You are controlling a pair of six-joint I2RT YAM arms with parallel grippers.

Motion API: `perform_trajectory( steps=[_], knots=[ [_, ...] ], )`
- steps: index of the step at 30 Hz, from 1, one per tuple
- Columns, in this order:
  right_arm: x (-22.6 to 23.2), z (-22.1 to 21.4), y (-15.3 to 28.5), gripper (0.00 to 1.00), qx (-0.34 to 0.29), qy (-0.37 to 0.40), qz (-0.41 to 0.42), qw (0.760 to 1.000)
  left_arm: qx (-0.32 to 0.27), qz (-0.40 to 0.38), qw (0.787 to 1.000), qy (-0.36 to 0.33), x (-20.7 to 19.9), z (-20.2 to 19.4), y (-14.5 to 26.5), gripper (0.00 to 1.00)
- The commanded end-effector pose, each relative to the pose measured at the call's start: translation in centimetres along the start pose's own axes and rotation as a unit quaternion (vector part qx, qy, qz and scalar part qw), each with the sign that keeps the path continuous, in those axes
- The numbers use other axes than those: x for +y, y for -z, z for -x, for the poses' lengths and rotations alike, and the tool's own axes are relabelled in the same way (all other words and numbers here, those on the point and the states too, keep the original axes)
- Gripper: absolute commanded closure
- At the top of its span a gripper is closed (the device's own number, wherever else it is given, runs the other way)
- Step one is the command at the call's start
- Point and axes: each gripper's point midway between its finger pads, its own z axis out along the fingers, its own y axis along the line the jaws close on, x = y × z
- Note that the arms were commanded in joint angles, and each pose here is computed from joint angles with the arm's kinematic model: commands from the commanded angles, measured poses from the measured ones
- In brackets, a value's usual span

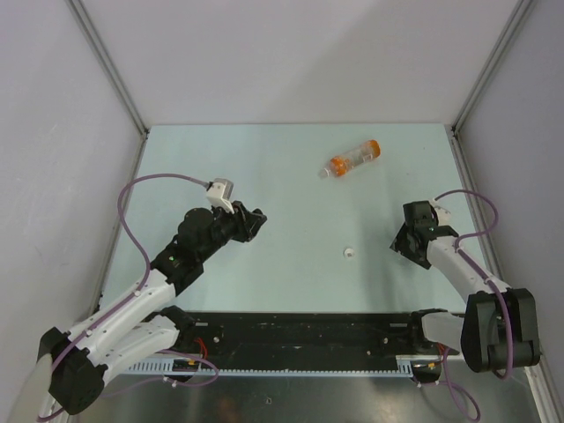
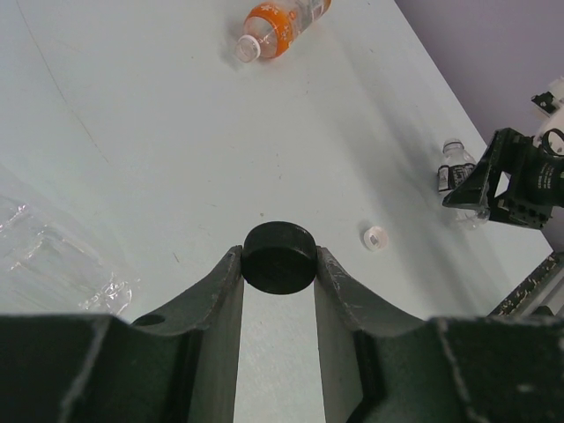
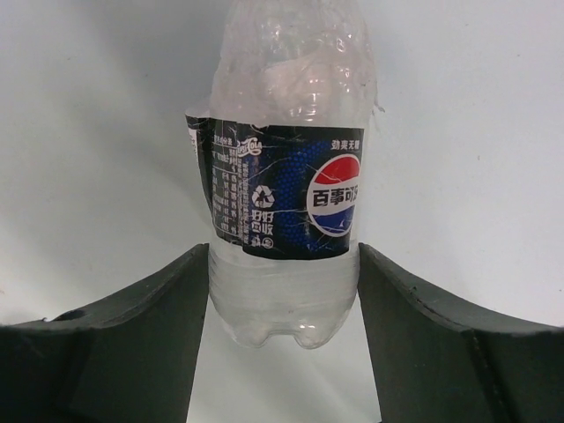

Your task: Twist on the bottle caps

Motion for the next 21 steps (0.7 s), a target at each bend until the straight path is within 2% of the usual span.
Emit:
perform_trajectory(
  steps=[1,5,9,12,14,18,21],
  knots=[
    [-0.8,0.6,-0.8,0.34,-0.012,-0.027,-0.028,0.999,-0.032,-0.021,0.999,-0.008,-1.2,2.3,0.4,0.89],
    [-0.4,0.7,-0.9,0.47,-0.011,-0.021,-0.017,1.000,-0.033,-0.021,0.999,-0.007,-1.2,2.4,0.4,0.89],
    [0.1,1.7,0.1,0.65,-0.034,-0.016,0.008,0.999,-0.036,-0.020,0.999,-0.006,-1.3,2.7,0.3,0.90],
    [2.0,3.4,2.0,0.79,-0.076,0.017,0.073,0.994,-0.041,-0.018,0.999,-0.009,-1.4,3.1,0.3,0.92],
    [4.1,4.8,4.1,0.84,-0.115,0.050,0.142,0.982,-0.049,-0.019,0.998,-0.016,-1.6,3.9,0.4,0.92],
    [7.7,7.5,9.8,0.93,-0.216,0.106,0.269,0.933,-0.062,-0.038,0.997,-0.027,-2.8,5.4,0.7,0.92],
    [11.0,7.2,15.0,0.99,-0.274,0.182,0.390,0.860,-0.068,-0.072,0.994,-0.043,-4.4,6.6,1.1,0.91]
  ],
)
